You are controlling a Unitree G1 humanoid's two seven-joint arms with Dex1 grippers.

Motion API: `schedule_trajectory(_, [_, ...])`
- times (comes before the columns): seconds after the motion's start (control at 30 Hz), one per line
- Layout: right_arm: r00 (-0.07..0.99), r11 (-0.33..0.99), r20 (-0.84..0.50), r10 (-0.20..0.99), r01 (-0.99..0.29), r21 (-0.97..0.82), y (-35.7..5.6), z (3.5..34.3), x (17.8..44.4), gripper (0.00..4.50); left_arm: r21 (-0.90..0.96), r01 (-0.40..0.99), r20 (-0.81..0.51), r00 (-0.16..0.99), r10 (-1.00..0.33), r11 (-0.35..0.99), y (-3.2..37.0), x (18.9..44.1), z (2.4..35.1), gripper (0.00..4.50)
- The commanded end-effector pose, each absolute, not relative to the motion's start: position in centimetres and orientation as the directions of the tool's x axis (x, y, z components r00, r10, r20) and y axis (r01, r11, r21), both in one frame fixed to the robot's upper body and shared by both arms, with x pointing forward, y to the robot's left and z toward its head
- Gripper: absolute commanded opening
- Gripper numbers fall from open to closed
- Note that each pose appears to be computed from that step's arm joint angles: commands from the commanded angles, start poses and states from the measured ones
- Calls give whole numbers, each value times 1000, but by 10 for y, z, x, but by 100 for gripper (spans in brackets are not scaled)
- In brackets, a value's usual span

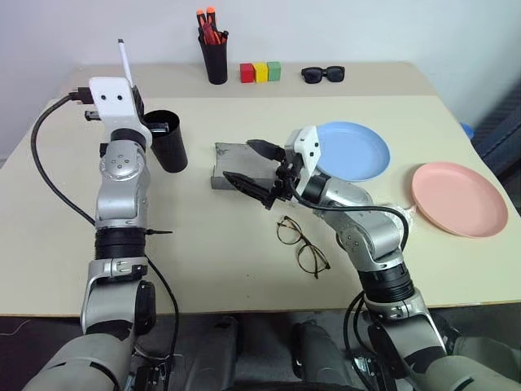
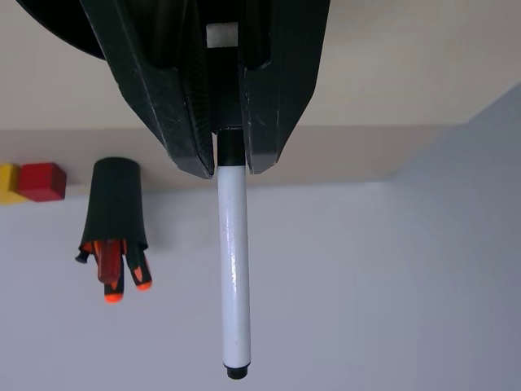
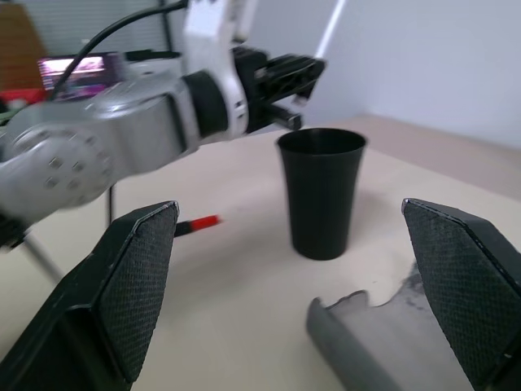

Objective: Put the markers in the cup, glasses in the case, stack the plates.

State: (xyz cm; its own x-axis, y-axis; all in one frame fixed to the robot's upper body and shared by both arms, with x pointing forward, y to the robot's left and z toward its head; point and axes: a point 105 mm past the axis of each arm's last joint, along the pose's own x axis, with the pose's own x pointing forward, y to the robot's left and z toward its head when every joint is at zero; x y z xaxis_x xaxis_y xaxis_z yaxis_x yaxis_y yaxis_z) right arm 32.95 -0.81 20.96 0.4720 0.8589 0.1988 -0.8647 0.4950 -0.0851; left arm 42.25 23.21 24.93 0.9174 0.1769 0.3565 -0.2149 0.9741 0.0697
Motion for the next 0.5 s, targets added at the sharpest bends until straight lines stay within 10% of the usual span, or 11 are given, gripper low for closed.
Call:
schedule_trajectory(0.03, [480, 516, 249, 841, -850, -107, -4, 221, 326, 450, 55, -181, 420, 896, 142, 982, 222, 421, 265, 1])
schedule_trajectory(0.2, [489, 526, 258, 834, -845, -98, -3, 222, 327, 450, 19, -170, 394, 907, 149, 985, 221, 420, 257, 1])
schedule_trajectory(0.43, [480, 516, 256, 839, -851, -99, -1, 222, 329, 450, -8, -217, 392, 897, 203, 976, 226, 414, 256, 319])
schedule_trajectory(0.5, [474, 510, 253, 843, -855, -98, 0, 221, 328, 450, -32, -218, 387, 897, 213, 975, 228, 413, 256, 319])
